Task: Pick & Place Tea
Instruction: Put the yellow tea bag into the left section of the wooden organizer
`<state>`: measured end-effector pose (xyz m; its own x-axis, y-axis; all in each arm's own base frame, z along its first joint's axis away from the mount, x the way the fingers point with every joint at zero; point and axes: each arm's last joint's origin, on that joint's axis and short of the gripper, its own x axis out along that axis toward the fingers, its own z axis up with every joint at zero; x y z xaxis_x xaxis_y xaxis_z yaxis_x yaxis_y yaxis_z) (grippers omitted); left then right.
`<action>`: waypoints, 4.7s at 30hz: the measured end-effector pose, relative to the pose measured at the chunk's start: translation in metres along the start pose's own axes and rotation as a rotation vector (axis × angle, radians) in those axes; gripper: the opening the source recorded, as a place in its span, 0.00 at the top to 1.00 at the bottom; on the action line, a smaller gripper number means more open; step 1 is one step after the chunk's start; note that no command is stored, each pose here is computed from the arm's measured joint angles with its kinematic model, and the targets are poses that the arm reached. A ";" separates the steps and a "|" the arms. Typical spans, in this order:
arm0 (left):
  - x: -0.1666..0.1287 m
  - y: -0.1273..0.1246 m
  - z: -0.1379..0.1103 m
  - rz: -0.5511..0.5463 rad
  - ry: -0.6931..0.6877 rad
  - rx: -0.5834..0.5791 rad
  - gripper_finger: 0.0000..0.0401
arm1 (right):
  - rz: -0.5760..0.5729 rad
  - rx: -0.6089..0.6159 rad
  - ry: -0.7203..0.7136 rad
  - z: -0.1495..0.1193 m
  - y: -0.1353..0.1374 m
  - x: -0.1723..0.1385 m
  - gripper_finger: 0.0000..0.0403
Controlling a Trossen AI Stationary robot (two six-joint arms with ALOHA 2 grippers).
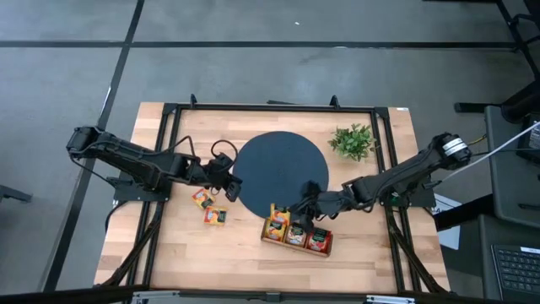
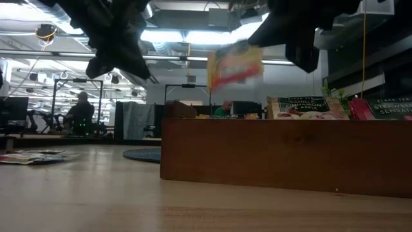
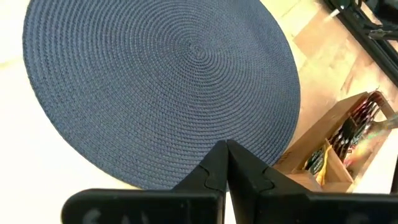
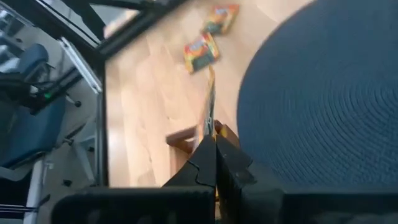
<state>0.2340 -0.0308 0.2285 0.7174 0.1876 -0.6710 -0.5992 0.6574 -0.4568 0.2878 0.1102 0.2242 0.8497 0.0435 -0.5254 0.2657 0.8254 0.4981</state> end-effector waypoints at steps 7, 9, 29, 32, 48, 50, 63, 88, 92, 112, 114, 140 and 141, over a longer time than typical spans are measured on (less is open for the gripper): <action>-0.001 -0.001 -0.002 -0.001 -0.005 0.006 0.99 | 0.005 0.007 -0.001 -0.021 0.006 0.023 1.00; -0.001 -0.002 -0.001 -0.005 -0.009 0.005 0.99 | 0.021 0.025 -0.009 -0.025 0.008 0.028 1.00; -0.001 -0.002 -0.001 -0.013 -0.014 0.003 0.99 | -0.059 0.023 -0.003 -0.037 0.005 0.033 1.00; -0.001 -0.002 -0.001 -0.013 -0.014 0.003 0.99 | -0.065 0.024 -0.012 -0.036 0.005 0.033 0.98; -0.001 -0.003 -0.001 -0.015 -0.011 0.003 0.99 | -0.064 0.052 -0.017 -0.036 0.005 0.033 0.83; -0.001 -0.003 -0.001 -0.033 0.016 0.008 0.99 | -0.053 0.054 -0.010 -0.036 0.006 0.032 0.82; -0.014 0.004 -0.043 -0.020 0.487 0.145 0.99 | 0.124 0.047 -0.034 0.004 0.023 0.029 0.82; -0.001 0.001 -0.113 0.174 0.592 0.718 0.99 | 0.146 0.203 -0.098 0.064 0.030 0.080 0.82; 0.012 0.003 -0.124 0.197 0.618 0.781 0.99 | 0.147 0.222 -0.068 0.067 0.025 0.096 0.82; 0.027 0.018 -0.145 0.126 0.342 0.626 0.99 | 0.108 0.558 0.198 0.063 -0.057 0.154 0.82; 0.030 0.021 -0.143 0.112 0.324 0.589 0.99 | 0.099 0.571 0.208 0.061 -0.062 0.157 0.82; 0.051 0.022 -0.119 0.037 0.205 0.406 0.99 | 0.078 0.561 0.263 0.041 -0.085 0.195 0.57; 0.052 0.023 -0.118 0.039 0.200 0.405 0.99 | 0.080 0.559 0.260 0.042 -0.085 0.196 0.56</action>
<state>0.2157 -0.0923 0.1142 0.5906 0.0992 -0.8009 -0.4086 0.8925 -0.1907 0.4512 0.0251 0.1079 0.7569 0.2868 -0.5873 0.4640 0.3970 0.7919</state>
